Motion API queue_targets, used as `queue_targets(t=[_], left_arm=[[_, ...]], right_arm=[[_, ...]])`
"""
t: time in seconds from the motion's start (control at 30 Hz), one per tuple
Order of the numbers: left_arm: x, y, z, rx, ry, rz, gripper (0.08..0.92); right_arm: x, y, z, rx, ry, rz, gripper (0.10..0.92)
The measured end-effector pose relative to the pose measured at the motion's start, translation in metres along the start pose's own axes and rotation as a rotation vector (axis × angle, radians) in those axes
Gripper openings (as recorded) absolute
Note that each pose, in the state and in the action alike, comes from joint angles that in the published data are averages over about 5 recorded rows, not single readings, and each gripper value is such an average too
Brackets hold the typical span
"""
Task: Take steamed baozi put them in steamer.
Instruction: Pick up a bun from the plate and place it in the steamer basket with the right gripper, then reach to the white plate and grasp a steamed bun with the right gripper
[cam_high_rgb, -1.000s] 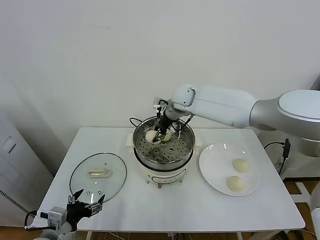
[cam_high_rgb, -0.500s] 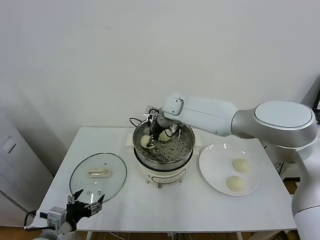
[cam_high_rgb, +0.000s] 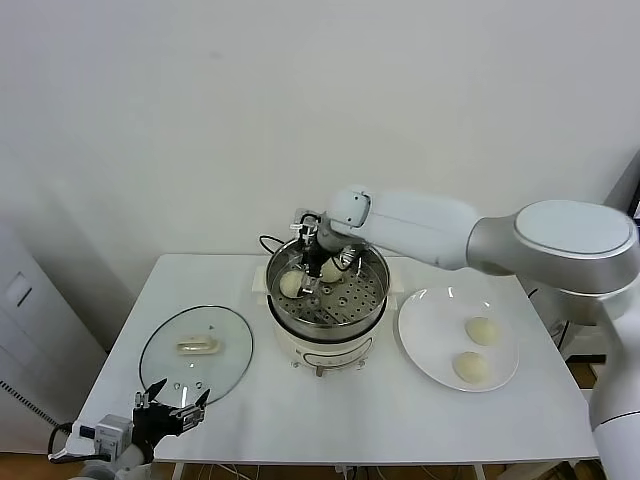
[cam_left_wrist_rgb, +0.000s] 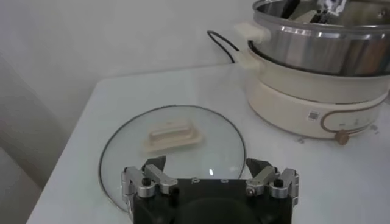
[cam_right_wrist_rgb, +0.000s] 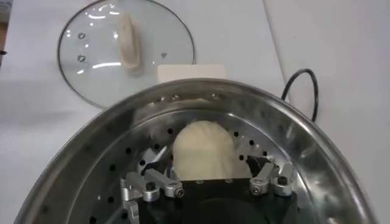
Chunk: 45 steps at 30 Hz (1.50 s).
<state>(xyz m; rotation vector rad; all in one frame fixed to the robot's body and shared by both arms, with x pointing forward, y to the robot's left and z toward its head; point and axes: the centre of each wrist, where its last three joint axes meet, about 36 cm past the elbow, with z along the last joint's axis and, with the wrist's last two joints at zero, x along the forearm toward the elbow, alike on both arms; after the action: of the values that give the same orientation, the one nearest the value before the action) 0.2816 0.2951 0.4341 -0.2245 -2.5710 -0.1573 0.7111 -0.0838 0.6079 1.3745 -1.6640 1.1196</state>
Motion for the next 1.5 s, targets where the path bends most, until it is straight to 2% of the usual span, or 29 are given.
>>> queue_targets(t=[0.2,0.4,0.7,1.0,1.5], left_arm=[[0.001,-0.001,0.002,0.005,0.002,-0.001,0.823],[0.003,-0.001,0.0,0.011,-0.007,-0.003,0.823],[0.005,-0.002,-0.001,0.016,-0.015,0.0,0.823],[0.007,-0.005,-0.002,0.017,-0.017,0.003,0.823],[0.009,-0.007,-0.002,0.018,-0.015,0.002,0.823]], right_arm=[[0.061,-0.016,0.037,0.034,0.018,-0.007,0.823],[0.126,-0.021,0.099,0.061,0.073,-0.021,0.823],[0.177,0.0,0.211,0.055,0.141,-0.06,0.823],[0.169,0.026,0.282,0.071,0.184,-0.116,0.823],[0.11,0.047,0.325,0.151,0.222,-0.206,0.823]])
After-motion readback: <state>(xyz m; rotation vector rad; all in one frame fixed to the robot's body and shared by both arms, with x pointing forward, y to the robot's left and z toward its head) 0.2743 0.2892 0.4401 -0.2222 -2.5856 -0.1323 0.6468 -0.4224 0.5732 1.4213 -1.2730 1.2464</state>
